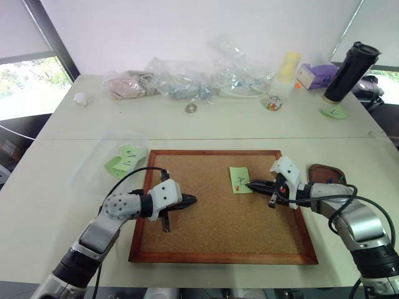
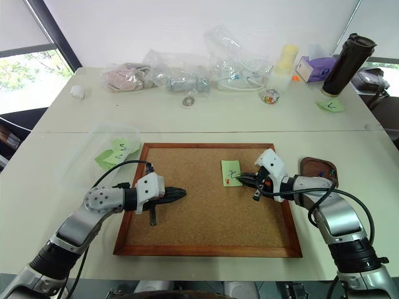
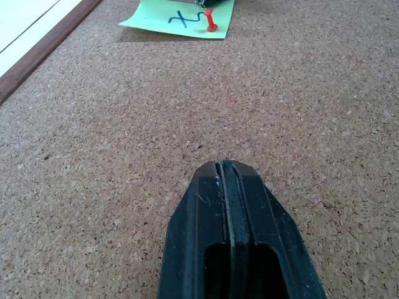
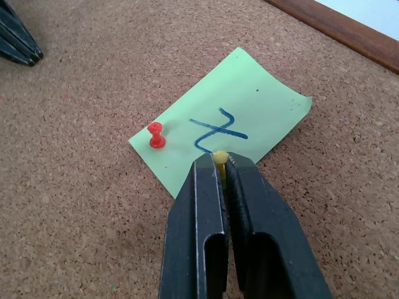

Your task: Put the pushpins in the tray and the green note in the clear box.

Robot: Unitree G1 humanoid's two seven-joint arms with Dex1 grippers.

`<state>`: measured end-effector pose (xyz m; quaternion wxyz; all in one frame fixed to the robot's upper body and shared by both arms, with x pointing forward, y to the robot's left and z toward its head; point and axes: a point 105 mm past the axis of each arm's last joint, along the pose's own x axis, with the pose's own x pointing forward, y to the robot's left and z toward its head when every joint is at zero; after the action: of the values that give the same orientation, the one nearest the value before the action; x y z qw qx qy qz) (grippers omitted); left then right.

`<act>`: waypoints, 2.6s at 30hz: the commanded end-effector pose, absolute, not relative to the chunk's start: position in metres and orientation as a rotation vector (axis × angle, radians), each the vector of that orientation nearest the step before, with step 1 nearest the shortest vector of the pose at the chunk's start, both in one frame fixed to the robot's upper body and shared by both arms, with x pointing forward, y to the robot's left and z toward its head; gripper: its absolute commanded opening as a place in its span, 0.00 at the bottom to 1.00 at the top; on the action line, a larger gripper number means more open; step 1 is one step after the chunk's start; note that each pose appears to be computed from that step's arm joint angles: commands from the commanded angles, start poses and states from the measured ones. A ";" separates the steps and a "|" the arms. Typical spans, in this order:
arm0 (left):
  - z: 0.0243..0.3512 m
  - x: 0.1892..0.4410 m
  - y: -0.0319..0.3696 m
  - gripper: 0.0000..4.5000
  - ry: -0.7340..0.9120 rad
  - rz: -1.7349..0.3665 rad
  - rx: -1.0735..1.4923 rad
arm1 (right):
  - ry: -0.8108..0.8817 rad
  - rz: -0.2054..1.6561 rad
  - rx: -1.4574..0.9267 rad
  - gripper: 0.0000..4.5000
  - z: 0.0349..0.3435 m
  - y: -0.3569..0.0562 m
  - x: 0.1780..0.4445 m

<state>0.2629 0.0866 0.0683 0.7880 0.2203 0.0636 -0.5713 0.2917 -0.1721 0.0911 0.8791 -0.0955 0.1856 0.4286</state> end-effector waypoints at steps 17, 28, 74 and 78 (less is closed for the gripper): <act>0.034 0.251 0.087 0.00 0.284 -1.276 0.496 | 0.163 0.542 -0.157 0.02 0.181 -0.261 0.290; 0.037 0.252 0.083 0.00 0.275 -1.283 0.492 | 0.300 0.294 -0.150 0.02 0.139 -0.332 0.280; 0.038 0.253 0.087 0.00 0.278 -1.264 0.509 | 0.313 0.885 -0.166 0.98 0.116 -0.165 0.270; 0.038 0.253 0.088 0.00 0.279 -1.258 0.509 | 0.316 0.951 -0.199 0.98 0.101 -0.145 0.271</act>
<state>0.2623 0.0806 0.0664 0.7798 0.2367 0.0640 -0.5761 0.2708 -0.1541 0.0991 0.8791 -0.0798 0.1686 0.4387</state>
